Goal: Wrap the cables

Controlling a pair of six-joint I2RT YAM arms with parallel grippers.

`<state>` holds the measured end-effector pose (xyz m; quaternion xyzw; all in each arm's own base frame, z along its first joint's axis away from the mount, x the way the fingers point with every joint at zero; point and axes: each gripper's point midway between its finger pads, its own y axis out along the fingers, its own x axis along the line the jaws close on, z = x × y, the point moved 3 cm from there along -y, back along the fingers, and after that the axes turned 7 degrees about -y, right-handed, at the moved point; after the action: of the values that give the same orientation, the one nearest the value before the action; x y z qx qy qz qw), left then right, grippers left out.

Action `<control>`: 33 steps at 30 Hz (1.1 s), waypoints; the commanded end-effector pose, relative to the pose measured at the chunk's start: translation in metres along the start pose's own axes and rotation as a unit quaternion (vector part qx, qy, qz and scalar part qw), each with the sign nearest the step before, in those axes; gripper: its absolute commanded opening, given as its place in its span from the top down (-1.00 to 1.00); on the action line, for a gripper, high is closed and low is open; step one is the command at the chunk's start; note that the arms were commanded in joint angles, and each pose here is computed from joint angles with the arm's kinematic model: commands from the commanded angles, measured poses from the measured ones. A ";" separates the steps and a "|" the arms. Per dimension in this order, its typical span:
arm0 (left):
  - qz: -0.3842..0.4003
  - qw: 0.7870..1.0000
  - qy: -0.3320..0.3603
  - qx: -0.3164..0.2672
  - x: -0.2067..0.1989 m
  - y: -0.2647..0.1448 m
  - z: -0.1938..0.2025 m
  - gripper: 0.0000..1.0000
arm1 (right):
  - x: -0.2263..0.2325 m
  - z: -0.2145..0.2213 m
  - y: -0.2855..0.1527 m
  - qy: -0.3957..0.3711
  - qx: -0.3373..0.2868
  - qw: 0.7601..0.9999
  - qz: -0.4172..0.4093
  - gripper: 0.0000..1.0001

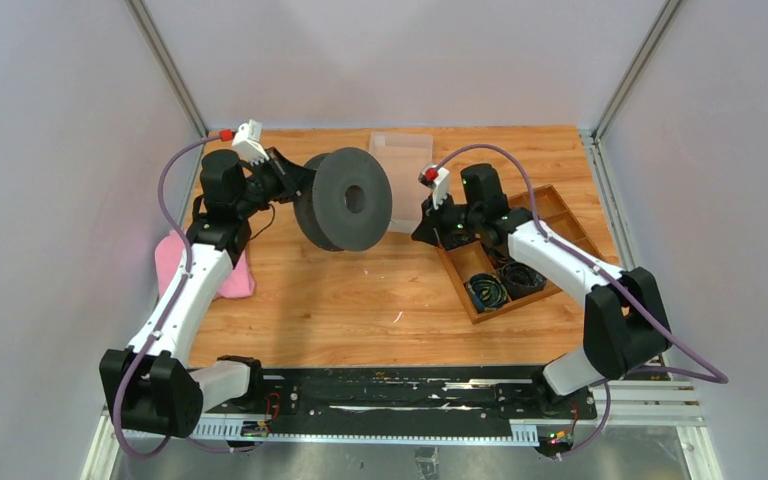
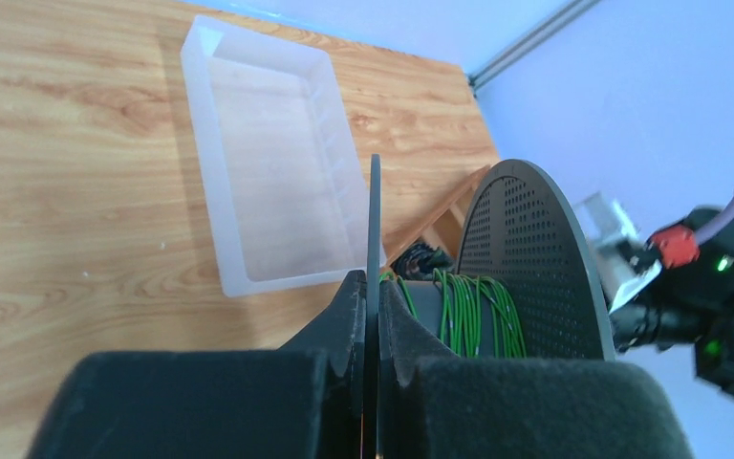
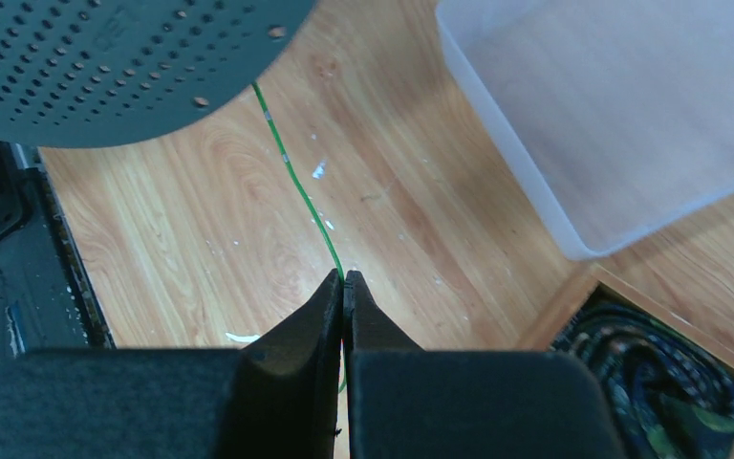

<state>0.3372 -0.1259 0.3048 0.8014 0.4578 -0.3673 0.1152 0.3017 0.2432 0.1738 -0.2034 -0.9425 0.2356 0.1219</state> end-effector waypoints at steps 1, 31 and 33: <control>-0.012 0.995 -0.082 -0.055 -0.004 0.006 -0.021 0.99 | 0.024 -0.011 0.019 -0.005 -0.026 0.999 -0.039 0.99; -0.205 0.964 -0.137 -0.096 0.061 -0.005 -0.009 0.99 | 0.134 -0.071 0.067 -0.100 0.055 0.985 -0.129 0.99; -0.208 0.964 -0.135 -0.099 0.062 -0.006 -0.009 0.99 | 0.138 -0.070 0.067 -0.098 0.056 0.984 -0.137 0.99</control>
<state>0.3499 -0.0817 0.2523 0.6144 0.6239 -0.4631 0.1371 0.2376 0.3820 0.2188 -0.0613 -0.9579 0.2720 0.0680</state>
